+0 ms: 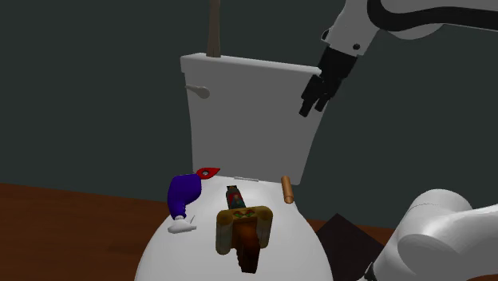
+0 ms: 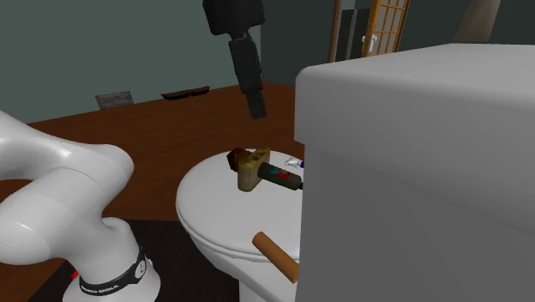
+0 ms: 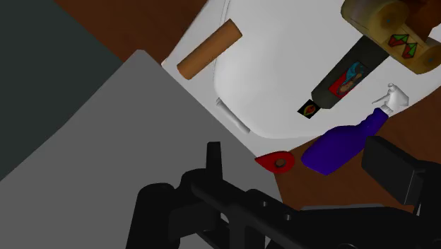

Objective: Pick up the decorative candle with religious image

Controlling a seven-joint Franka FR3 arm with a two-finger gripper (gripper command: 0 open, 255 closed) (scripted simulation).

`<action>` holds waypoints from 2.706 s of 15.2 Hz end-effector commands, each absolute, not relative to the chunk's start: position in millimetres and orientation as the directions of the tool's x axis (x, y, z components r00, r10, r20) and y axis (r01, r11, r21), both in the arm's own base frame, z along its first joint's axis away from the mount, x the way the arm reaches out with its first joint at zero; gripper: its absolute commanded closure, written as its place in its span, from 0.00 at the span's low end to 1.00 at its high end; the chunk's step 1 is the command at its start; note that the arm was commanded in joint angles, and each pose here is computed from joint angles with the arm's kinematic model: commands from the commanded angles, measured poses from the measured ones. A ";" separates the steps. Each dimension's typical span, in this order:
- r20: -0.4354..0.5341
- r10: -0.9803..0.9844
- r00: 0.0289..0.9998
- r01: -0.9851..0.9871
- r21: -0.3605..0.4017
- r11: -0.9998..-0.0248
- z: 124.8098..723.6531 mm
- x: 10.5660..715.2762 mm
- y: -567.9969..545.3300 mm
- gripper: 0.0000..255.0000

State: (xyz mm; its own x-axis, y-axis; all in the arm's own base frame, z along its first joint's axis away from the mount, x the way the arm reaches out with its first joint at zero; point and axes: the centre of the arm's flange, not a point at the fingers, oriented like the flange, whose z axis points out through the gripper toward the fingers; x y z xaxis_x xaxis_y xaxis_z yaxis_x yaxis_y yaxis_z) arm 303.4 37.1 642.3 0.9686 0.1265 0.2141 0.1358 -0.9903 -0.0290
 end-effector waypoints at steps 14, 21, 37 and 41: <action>0.023 -0.167 0.986 -0.166 -0.045 -0.985 517.9 330.9 154.1 0.00; -0.081 -0.321 0.944 -0.324 -0.029 -0.946 449.3 349.6 214.2 0.00; -0.139 -0.405 0.904 -0.411 -0.013 -0.912 369.4 361.7 247.9 1.00; -0.139 -0.405 0.904 -0.411 -0.013 -0.912 369.7 361.9 248.1 1.00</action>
State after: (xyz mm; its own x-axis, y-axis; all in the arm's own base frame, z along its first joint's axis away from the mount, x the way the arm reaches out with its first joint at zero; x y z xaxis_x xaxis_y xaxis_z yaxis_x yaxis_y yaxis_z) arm 362.2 247.6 370.0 0.9034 -0.4059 -0.1380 -0.4114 -0.9113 -0.0129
